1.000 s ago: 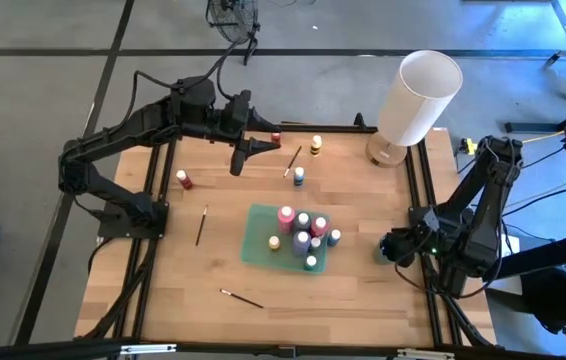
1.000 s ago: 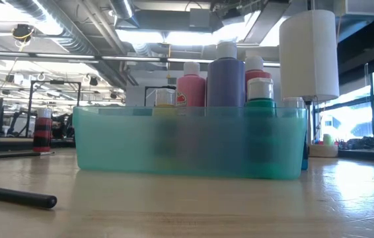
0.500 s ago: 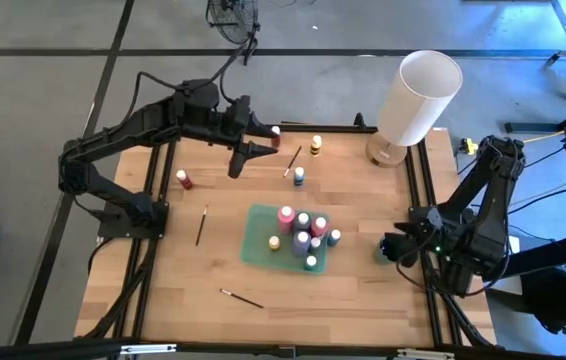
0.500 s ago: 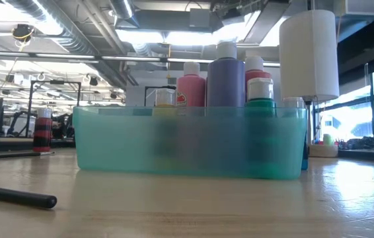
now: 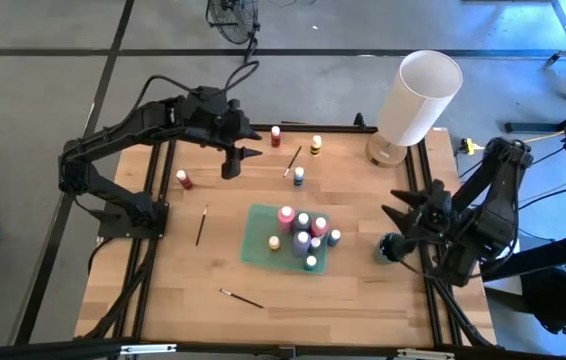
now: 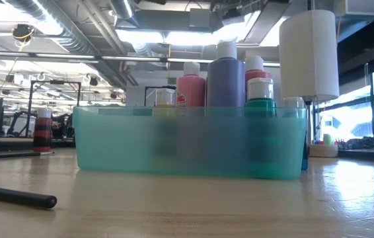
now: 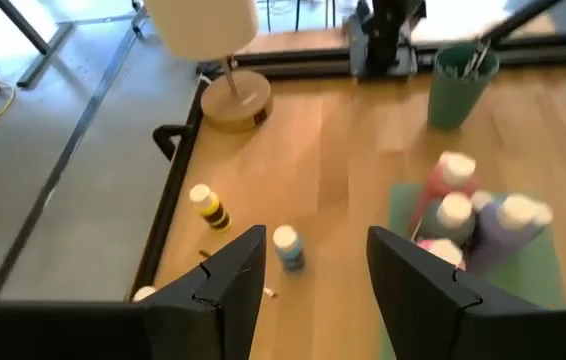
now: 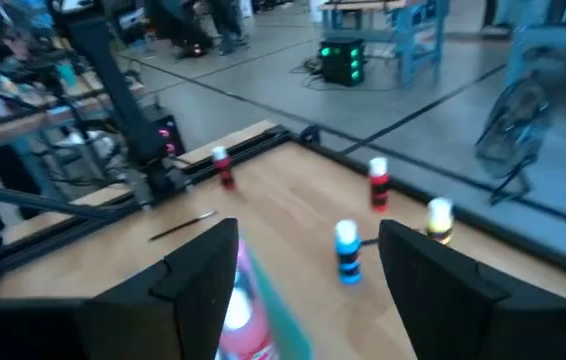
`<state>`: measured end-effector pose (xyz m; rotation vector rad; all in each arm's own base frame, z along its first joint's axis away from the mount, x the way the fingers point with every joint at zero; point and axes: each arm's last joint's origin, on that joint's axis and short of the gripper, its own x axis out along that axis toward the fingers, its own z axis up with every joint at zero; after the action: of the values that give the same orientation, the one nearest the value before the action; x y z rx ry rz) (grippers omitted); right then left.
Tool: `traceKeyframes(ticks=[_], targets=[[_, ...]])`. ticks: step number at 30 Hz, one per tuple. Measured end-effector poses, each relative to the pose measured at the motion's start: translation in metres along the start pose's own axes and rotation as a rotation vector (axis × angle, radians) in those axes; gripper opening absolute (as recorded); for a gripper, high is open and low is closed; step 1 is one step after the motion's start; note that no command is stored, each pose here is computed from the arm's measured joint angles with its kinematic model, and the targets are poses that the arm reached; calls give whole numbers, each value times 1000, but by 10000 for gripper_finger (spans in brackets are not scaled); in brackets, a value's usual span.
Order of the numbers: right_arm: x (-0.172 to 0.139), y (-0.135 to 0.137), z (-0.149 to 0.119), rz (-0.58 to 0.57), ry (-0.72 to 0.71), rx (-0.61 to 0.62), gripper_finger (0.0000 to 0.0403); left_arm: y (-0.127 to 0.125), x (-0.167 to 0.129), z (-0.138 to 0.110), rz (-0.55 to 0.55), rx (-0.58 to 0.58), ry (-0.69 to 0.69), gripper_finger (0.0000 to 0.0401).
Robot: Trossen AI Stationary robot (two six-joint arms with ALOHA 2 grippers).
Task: Pick & Place Paint Supplies
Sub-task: Put the small red paint bottle into the light green bin
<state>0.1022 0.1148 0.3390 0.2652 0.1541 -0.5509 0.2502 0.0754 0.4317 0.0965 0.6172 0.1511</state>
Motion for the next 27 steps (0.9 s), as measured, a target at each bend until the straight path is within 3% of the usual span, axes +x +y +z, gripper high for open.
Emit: traceKeyframes(ticks=[4,8,12,17,23,27], targets=[[5,1,17,-42,-9,-19,246,2,-1,-13,47,111,143,171],[7,1,34,-69,39,34,246,11,-9,-38,238,129,457,171],[11,-3,48,-102,100,74,245,25,-18,-56,379,3,648,171],[15,-10,63,-137,93,12,245,43,-31,-74,409,-273,748,171],[20,-20,70,-177,124,-28,245,62,-39,-84,507,-532,743,171],[23,-23,70,-194,171,-12,245,67,-43,-87,540,-591,743,171]])
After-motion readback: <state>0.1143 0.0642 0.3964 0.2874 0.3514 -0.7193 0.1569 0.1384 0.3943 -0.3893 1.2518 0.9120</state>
